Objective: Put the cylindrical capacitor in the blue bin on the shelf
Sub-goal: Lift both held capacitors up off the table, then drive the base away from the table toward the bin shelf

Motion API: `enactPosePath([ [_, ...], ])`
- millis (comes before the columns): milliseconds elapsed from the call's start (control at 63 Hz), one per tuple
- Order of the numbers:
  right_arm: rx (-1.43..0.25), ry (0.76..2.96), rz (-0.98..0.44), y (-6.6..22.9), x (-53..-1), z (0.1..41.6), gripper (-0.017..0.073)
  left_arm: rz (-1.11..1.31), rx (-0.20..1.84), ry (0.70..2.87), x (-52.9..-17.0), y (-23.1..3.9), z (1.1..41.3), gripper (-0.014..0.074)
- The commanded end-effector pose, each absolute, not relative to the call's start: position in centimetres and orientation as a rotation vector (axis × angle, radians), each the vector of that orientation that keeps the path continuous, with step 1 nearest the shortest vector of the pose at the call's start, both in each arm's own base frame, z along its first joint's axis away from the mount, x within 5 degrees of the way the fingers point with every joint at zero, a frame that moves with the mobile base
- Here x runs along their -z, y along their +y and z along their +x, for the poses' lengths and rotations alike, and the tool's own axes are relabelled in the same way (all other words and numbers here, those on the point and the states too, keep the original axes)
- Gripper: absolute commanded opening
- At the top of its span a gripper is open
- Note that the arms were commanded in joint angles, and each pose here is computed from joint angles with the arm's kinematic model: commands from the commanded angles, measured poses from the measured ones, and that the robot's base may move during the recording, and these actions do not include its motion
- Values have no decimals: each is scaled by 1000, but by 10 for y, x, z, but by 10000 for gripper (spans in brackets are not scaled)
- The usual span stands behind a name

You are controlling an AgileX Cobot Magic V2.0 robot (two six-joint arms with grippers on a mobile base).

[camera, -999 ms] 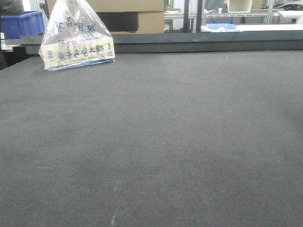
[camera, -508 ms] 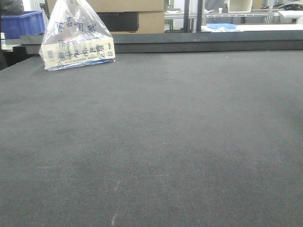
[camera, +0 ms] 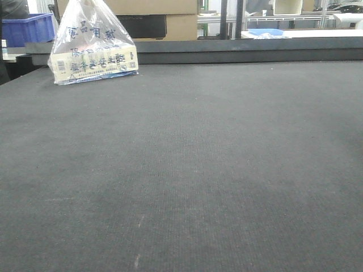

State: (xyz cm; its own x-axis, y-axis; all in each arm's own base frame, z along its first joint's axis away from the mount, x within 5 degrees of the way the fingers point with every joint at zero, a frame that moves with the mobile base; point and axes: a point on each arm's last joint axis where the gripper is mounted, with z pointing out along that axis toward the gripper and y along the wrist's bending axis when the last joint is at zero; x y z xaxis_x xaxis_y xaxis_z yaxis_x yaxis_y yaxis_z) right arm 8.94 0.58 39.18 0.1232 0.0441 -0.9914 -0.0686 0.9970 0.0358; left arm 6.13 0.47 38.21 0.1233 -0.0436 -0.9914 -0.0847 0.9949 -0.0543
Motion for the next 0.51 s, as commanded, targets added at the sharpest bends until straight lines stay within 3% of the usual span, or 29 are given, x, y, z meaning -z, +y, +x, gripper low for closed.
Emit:
enactPosePath([
  [0,-69,1407,-21,5,-396,88,-162,-112,-28,1428,-383,5,60,-111],
  [492,-69,1407,-21,5,-396,88,-162,-112,-28,1428,-383,5,60,-111],
])
